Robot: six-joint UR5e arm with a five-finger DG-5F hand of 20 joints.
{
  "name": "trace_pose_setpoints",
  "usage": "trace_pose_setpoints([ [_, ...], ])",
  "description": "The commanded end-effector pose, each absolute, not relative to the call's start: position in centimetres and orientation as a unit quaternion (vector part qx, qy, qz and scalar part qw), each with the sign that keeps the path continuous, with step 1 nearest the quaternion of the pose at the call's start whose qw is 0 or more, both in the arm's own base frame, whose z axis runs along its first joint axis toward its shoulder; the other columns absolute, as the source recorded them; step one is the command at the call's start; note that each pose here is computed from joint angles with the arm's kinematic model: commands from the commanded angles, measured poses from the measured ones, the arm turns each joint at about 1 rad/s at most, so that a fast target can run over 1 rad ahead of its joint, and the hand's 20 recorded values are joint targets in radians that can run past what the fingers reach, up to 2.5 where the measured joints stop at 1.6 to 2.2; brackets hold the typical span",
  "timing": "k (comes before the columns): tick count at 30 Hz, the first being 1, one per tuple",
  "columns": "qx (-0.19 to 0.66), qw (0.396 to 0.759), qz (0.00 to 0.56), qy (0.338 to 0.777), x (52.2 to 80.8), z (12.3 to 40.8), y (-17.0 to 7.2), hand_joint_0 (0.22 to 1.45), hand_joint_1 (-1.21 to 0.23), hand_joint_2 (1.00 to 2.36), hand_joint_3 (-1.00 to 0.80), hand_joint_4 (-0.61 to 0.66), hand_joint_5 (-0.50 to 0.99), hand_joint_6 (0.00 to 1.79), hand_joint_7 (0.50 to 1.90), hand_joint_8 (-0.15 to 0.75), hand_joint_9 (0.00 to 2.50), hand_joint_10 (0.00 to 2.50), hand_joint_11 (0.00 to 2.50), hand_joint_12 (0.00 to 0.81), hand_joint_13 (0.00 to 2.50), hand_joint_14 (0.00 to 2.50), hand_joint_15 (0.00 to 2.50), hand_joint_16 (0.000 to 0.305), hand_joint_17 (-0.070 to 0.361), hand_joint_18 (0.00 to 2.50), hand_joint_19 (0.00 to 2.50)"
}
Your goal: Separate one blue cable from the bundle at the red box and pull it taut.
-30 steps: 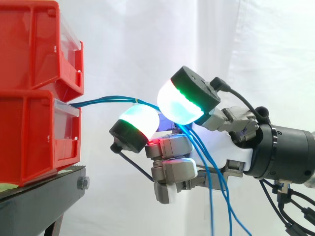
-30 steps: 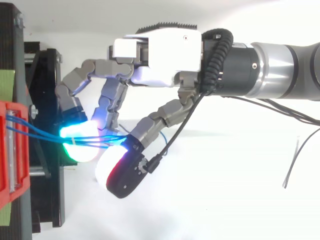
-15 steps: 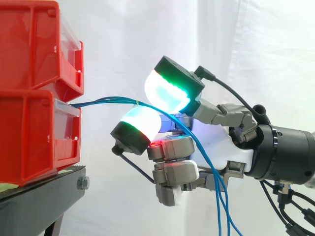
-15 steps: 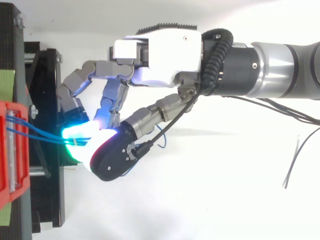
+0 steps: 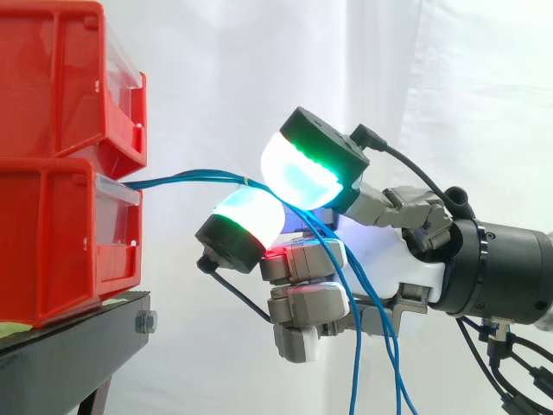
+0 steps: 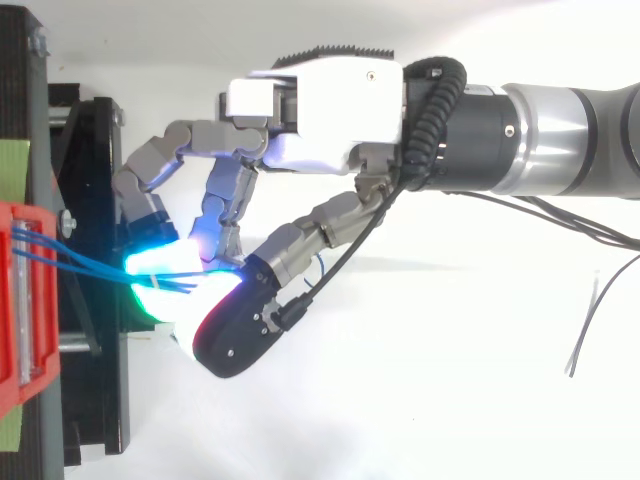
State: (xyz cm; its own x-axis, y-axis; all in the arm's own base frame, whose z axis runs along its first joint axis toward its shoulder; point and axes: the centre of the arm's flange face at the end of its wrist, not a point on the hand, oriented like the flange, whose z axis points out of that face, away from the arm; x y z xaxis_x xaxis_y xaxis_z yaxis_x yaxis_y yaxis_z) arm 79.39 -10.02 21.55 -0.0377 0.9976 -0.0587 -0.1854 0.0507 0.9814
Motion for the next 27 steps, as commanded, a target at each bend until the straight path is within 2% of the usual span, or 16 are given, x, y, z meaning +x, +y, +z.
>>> trace_pose_setpoints([
  [1, 0.427, 0.547, 0.541, 0.476, 79.39, 21.55, -9.97, 0.72, -0.96, 1.0, -0.5, 0.13, -0.15, 0.92, 1.37, 0.351, 1.12, 0.0, 1.76, 0.418, 1.21, 0.03, 1.24, 0.052, 0.118, 1.06, 0.68],
  [5, 0.427, 0.547, 0.541, 0.476, 79.38, 21.55, -10.1, 0.62, -0.97, 1.0, -0.5, 0.15, -0.15, 0.92, 1.29, 0.352, 1.14, 0.01, 1.76, 0.423, 1.21, 0.03, 1.24, 0.052, 0.118, 1.06, 0.72],
  [8, 0.427, 0.548, 0.54, 0.475, 79.36, 21.55, -10.22, 0.51, -0.9, 1.0, -0.5, 0.18, -0.15, 0.9, 1.28, 0.381, 1.17, 0.0, 1.76, 0.456, 1.24, 0.03, 1.24, 0.057, 0.128, 1.1, 0.73],
  [11, 0.427, 0.548, 0.54, 0.475, 79.36, 21.55, -10.22, 0.47, -0.8, 1.0, -0.5, 0.19, -0.15, 0.9, 1.23, 0.398, 1.18, 0.01, 1.74, 0.469, 1.26, 0.02, 1.23, 0.06, 0.135, 1.13, 0.73],
  [16, 0.427, 0.548, 0.54, 0.475, 79.4, 21.62, -10.22, 0.51, -0.6, 1.0, -0.5, 0.18, -0.15, 0.89, 1.19, 0.384, 1.2, 0.0, 1.7, 0.451, 1.26, 0.02, 1.25, 0.058, 0.13, 1.13, 0.75],
  [19, 0.426, 0.548, 0.541, 0.475, 79.42, 21.64, -10.09, 0.58, -0.52, 1.0, -0.5, 0.14, -0.15, 0.87, 1.24, 0.352, 1.19, 0.01, 1.71, 0.425, 1.25, 0.03, 1.26, 0.054, 0.121, 1.09, 0.79],
  [24, 0.427, 0.548, 0.541, 0.474, 79.41, 21.64, -10.22, 0.63, -0.58, 1.0, -0.5, 0.09, -0.15, 0.87, 1.27, 0.339, 1.19, 0.0, 1.72, 0.413, 1.25, 0.03, 1.28, 0.053, 0.119, 1.08, 0.81],
  [27, 0.427, 0.548, 0.541, 0.474, 79.41, 21.64, -10.22, 0.64, -0.67, 1.01, -0.4, 0.09, -0.15, 0.87, 1.3, 0.341, 1.18, 0.01, 1.73, 0.413, 1.25, 0.03, 1.28, 0.053, 0.12, 1.08, 0.8],
])
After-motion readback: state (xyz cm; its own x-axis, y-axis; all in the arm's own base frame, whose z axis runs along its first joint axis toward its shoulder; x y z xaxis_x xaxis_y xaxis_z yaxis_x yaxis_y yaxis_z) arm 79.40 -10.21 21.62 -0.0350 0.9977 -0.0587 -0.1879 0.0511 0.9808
